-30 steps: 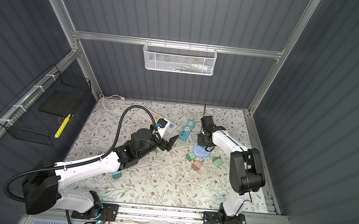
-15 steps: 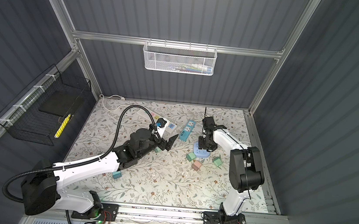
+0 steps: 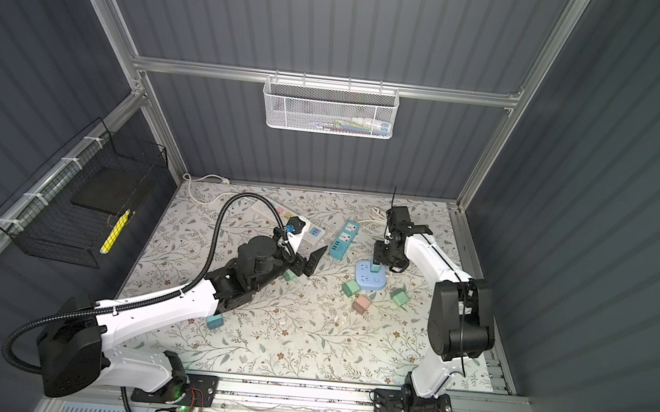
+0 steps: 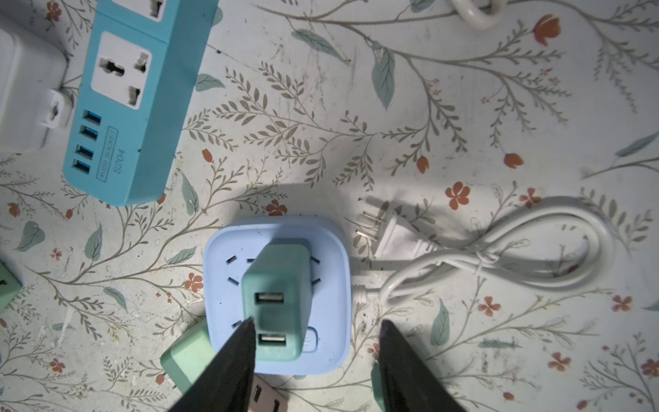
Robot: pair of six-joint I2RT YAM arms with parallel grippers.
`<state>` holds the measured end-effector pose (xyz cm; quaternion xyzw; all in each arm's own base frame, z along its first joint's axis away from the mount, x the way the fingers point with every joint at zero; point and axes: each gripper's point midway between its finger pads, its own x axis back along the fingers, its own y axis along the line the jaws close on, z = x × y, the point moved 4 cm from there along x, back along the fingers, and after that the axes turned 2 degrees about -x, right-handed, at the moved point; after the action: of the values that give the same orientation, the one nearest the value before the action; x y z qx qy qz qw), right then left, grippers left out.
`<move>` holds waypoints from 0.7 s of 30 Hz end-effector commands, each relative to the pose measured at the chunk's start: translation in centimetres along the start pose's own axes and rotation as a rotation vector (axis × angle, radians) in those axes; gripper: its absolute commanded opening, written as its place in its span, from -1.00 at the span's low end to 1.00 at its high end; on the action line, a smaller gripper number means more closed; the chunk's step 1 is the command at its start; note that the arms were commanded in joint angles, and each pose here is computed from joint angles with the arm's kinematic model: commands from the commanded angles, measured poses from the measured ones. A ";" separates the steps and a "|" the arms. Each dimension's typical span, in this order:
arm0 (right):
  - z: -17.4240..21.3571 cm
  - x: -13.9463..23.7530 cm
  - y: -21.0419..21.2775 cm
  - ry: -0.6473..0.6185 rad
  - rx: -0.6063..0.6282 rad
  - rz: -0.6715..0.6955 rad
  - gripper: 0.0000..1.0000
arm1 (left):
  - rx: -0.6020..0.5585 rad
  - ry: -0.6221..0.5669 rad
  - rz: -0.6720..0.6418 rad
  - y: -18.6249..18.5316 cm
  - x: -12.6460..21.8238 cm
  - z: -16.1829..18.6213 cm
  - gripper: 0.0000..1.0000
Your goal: Insert the plug
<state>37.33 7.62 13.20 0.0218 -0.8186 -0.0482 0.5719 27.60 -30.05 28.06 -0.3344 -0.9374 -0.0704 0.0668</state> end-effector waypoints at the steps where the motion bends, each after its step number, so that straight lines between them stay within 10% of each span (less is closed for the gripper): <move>1: 1.2 -1.0 -0.5 0.041 0.004 0.022 0.11 | -0.011 -0.027 -0.011 0.3 0.2 -0.4 0.86; 21: 2.3 6.2 0.2 -0.123 -0.082 -0.022 0.12 | 0.041 0.060 -0.097 1.1 -0.8 0.7 1.00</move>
<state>34.90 7.24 18.76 0.0188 -0.8574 -0.0743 0.5089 28.21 -29.62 27.25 -0.3056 -0.9460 -0.0685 0.0836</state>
